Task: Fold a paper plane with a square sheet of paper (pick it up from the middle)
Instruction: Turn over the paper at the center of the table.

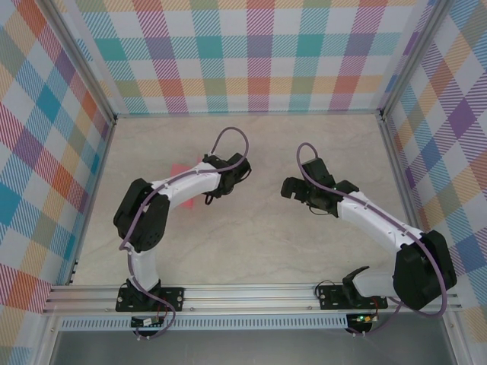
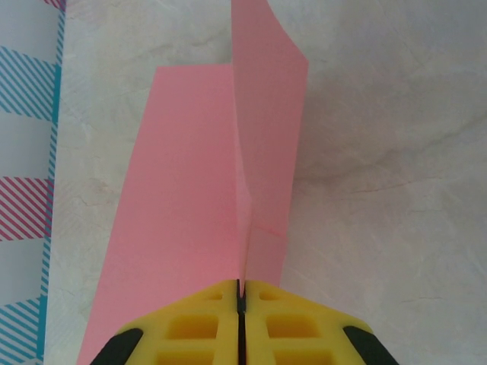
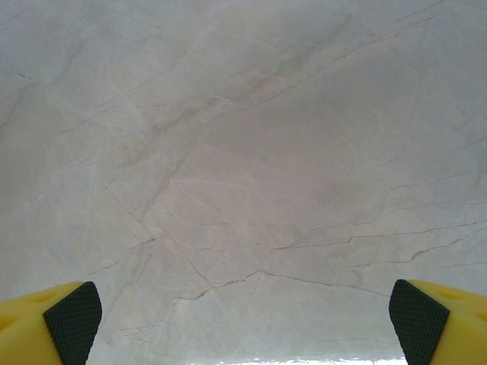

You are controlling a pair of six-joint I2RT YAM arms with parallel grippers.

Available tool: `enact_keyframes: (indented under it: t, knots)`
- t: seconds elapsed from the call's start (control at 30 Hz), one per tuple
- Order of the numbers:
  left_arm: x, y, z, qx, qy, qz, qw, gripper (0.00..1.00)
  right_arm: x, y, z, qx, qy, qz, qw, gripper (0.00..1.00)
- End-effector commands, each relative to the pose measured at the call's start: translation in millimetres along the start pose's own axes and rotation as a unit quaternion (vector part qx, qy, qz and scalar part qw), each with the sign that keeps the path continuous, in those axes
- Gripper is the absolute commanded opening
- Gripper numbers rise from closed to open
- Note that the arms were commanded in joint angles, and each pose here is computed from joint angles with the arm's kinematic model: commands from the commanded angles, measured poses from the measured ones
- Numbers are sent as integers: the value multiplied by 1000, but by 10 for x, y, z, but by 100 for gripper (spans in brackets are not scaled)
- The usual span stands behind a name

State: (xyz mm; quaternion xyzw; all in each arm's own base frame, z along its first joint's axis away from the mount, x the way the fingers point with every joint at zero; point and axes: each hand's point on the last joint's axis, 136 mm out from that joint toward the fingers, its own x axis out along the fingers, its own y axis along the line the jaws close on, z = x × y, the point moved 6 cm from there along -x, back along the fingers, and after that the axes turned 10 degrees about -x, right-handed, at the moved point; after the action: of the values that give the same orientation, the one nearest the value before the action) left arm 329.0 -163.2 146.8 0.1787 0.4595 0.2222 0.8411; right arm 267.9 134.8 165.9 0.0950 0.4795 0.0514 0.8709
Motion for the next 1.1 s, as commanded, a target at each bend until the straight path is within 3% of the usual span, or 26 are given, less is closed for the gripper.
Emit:
enact_keyframes:
  t: [0.0, 0.43, 0.83, 1.07]
  knots:
    - [55, -171, -44, 6, 20, -13, 1000, 9, -33, -28, -22, 9, 1, 8, 1000, 100]
    - [135, -684, -295, 23, 70, -68, 995, 12, 1, -62, -42, 12, 4, 7, 1000, 100]
    - [12, -740, -247, 1, 76, -123, 990, 34, 27, -58, -46, 16, 11, 10, 1000, 100]
    - [129, -811, -297, -5, 104, -153, 983, 37, 28, -59, -61, 15, 15, 11, 1000, 100]
